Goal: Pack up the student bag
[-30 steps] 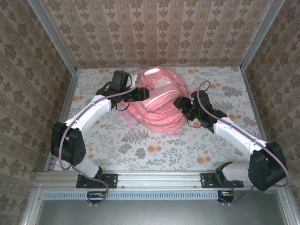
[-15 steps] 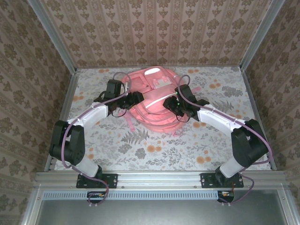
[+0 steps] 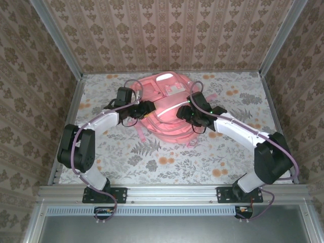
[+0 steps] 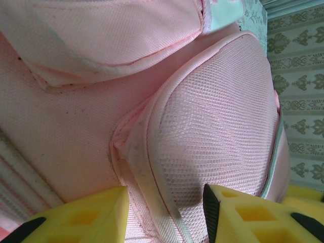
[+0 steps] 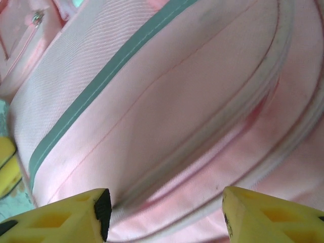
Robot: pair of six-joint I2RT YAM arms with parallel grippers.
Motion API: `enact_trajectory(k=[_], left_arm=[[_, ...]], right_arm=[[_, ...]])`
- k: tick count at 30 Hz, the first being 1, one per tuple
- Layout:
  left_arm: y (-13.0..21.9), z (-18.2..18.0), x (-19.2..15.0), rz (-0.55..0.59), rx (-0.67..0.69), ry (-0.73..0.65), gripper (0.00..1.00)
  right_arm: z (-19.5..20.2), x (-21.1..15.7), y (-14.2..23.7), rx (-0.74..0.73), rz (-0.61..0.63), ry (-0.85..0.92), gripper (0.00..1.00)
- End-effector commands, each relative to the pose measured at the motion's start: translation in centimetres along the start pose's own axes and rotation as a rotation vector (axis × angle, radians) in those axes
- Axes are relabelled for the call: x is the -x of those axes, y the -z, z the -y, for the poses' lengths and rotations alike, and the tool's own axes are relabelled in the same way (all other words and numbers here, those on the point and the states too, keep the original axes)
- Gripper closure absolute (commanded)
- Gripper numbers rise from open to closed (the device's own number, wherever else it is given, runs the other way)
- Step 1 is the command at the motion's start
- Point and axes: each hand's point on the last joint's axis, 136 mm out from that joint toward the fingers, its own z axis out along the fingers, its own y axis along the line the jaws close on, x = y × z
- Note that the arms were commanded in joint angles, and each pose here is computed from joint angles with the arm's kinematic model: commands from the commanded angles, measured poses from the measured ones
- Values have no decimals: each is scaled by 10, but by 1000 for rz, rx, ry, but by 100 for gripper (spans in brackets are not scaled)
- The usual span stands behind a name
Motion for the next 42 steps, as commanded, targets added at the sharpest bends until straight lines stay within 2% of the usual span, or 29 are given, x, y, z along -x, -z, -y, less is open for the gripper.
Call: enact_trajectory(k=[1, 6, 9, 14, 22, 29, 37, 42], left_arm=[[1, -2, 1, -10, -22, -9, 56], [20, -4, 6, 34, -17, -16, 52], [39, -14, 8, 79, 30, -9, 47], [74, -45, 6, 165, 141, 41, 41], [101, -76, -3, 220, 195, 118, 26], [106, -80, -7, 225, 204, 113, 23], [102, -79, -7, 214, 190, 112, 22], [99, -79, -6, 205, 177, 115, 21]], right_arm=[[-3, -11, 31, -117, 57, 149, 38], [-41, -53, 28, -132, 81, 231, 43], [-65, -73, 16, -112, 77, 192, 47], [-94, -77, -6, -72, 117, 85, 52], [-98, -62, -26, -121, 220, -76, 53], [-81, -58, -35, -193, 259, -185, 54], [-80, -61, -55, -213, 212, -202, 54], [-77, -59, -64, -223, 200, -195, 46]])
